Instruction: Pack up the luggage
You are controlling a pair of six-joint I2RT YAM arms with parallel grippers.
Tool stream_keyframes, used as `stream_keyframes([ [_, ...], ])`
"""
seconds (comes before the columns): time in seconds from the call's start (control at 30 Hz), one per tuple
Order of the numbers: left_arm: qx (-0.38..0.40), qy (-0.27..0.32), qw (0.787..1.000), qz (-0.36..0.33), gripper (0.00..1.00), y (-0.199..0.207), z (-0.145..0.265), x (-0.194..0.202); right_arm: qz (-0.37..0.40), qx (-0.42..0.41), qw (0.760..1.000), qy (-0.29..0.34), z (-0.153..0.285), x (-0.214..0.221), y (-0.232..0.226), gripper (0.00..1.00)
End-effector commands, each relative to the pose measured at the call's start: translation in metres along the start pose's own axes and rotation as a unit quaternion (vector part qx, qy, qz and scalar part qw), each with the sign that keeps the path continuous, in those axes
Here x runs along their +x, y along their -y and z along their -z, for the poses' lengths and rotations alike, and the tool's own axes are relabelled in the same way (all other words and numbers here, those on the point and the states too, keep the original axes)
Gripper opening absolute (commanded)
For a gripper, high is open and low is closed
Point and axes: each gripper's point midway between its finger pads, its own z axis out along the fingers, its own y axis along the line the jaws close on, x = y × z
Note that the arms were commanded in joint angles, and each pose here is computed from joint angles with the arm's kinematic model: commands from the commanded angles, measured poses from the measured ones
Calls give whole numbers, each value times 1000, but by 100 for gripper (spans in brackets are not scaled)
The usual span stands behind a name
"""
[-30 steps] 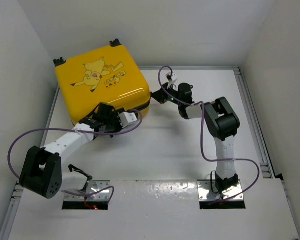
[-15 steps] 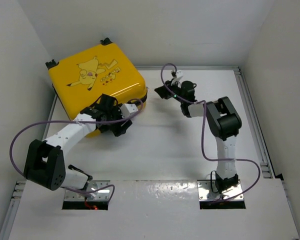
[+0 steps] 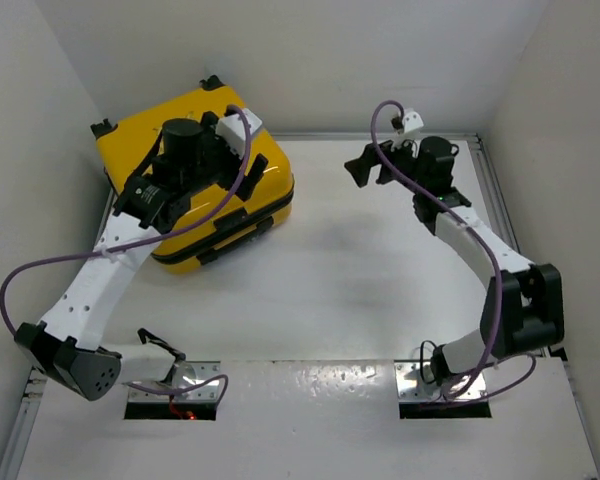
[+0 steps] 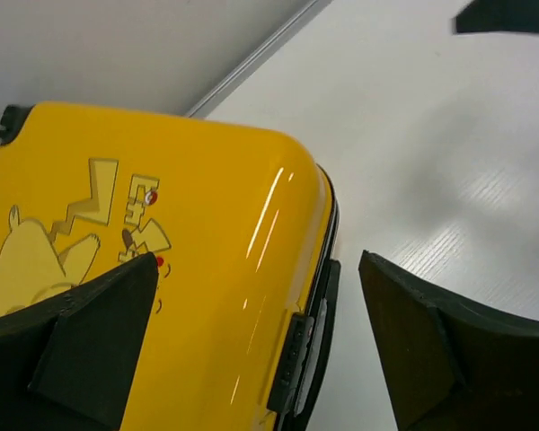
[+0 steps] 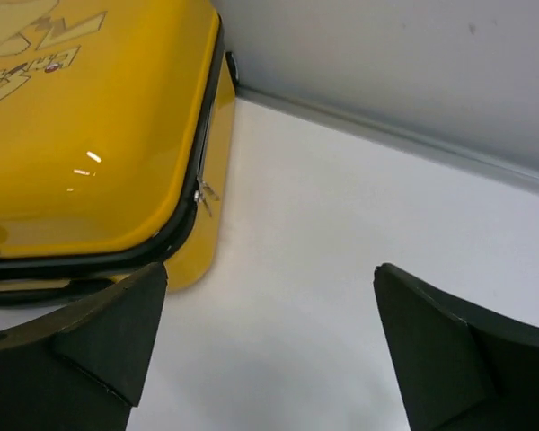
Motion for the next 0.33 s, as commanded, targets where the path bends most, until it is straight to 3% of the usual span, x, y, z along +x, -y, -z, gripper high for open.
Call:
stream_keyframes([
  [0.0,-52,-62,995,62,100,-12,3,33,-22,18,996,-87,39,6,11,99],
  [0.03,-66,-71,992,80,100,-17,3,41,-21,25,995,-97,47,6,16,99],
  [0.07,-100,-105,983,116,100,-36,5,74,3,60,994,-88,78,-11,25,99],
  [0.3,-128,-100,976,146,100,-63,11,89,15,100,992,-80,112,-22,28,99],
])
